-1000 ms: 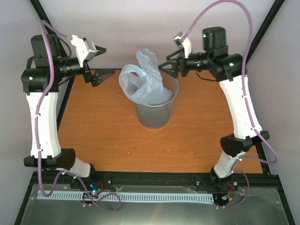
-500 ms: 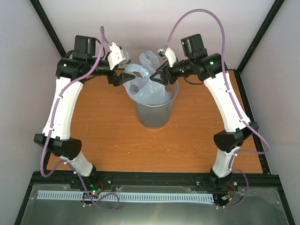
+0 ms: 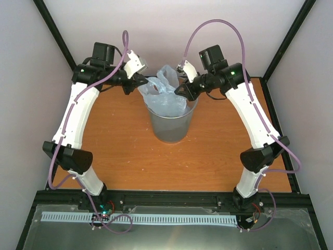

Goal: Put the trash bags into the trash bin

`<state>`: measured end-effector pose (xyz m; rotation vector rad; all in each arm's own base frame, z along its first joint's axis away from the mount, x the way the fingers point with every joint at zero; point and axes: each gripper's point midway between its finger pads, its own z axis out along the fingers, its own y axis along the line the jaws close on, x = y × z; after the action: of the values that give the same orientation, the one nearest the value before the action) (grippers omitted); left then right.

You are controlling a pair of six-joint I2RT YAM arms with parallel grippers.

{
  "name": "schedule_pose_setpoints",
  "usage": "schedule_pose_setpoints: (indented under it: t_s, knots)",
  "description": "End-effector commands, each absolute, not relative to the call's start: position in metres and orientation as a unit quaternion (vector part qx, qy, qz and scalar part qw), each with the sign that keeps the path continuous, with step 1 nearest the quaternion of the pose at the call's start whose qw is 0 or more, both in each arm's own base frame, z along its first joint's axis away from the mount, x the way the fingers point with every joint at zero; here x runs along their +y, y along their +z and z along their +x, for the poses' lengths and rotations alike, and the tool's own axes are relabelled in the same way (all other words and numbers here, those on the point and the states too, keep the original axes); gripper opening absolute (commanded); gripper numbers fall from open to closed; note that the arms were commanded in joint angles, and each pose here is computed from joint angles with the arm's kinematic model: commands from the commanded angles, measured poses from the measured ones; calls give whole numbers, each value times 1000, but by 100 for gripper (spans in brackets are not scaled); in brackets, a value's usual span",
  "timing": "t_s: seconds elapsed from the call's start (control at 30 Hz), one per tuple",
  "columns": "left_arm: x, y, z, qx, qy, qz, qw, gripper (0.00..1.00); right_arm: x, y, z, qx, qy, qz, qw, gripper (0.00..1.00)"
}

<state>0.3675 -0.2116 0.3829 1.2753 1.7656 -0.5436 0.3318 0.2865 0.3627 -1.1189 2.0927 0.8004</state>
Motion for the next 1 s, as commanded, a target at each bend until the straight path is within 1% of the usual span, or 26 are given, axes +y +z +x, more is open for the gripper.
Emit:
schedule_pose_setpoints:
  t_s: [0.0, 0.13, 0.27, 0.43, 0.53, 0.57, 0.6, 0.67, 0.73, 0.8, 0.97]
  knots:
    - [-203, 382, 372, 762, -216, 434, 430, 1, 260, 368, 326, 809, 257, -409, 334, 3]
    - [-191, 391, 366, 783, -216, 365, 456, 1, 234, 375, 326, 821, 234, -382, 355, 3]
    - [-185, 401, 356, 786, -235, 305, 483, 1, 218, 377, 313, 816, 212, -379, 382, 3]
    - [-171, 370, 359, 833, -240, 215, 450, 1, 189, 339, 304, 834, 147, -360, 391, 3]
    - [-173, 359, 357, 840, -259, 205, 431, 1, 185, 332, 292, 839, 148, -366, 376, 3]
    - [-176, 363, 357, 835, -269, 207, 433, 1, 185, 337, 289, 835, 152, -370, 378, 5]
    - [-179, 369, 356, 829, -279, 211, 437, 1, 187, 344, 286, 828, 156, -378, 383, 13]
    - [-183, 380, 357, 818, -293, 215, 445, 1, 193, 370, 280, 797, 167, -408, 413, 34]
    - [-186, 384, 360, 814, -299, 215, 448, 1, 201, 392, 276, 767, 172, -435, 439, 47]
    - [-187, 386, 363, 811, -300, 216, 453, 1, 210, 409, 274, 740, 176, -461, 457, 52]
    - [-190, 390, 366, 804, -306, 221, 460, 1, 243, 421, 271, 695, 195, -526, 451, 53]
